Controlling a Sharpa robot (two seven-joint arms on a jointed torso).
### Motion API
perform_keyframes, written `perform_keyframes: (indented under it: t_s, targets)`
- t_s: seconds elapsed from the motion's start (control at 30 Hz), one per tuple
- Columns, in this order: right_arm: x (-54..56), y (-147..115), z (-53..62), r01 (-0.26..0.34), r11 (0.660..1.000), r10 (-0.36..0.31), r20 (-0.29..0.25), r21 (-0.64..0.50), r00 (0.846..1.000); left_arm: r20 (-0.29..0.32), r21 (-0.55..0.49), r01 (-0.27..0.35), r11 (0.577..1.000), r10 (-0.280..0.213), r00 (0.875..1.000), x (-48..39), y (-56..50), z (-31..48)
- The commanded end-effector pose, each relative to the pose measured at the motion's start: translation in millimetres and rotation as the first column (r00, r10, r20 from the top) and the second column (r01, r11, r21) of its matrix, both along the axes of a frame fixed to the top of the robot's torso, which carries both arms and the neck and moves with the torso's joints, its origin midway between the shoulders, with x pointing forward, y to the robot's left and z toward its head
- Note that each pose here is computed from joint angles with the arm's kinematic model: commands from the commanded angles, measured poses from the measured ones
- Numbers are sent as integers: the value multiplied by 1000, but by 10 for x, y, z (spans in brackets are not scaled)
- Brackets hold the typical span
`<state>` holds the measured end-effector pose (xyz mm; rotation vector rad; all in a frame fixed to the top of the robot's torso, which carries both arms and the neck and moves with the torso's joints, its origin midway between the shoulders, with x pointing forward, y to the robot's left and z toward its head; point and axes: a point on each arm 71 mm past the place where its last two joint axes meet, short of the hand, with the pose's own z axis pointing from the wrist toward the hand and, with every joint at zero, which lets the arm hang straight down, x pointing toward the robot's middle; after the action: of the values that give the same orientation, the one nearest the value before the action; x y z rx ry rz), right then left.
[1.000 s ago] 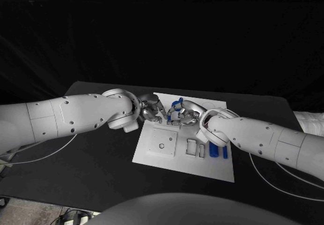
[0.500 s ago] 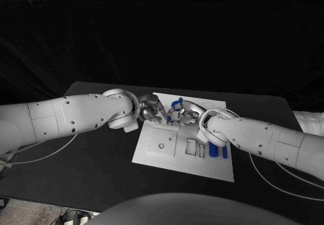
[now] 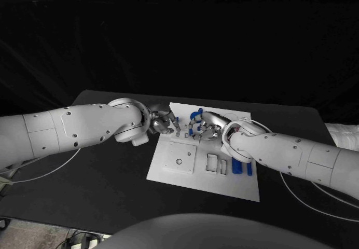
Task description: Assemble the parts on the task board
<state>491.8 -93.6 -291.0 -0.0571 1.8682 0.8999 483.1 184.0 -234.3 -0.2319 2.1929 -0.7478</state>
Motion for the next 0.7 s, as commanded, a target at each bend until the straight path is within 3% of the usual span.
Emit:
perform_keyframes:
  t_s: [0.03, 0.7]
  targets:
    - [-11, 13, 8, -19, 996, 26, 84, -92, 996, -14, 5, 9, 1000, -9, 1000, -16, 0, -15]
    - [-25, 63, -36, -37, 985, 48, 56, -170, 997, -31, 12, 10, 1000, -10, 999, -36, 26, -63]
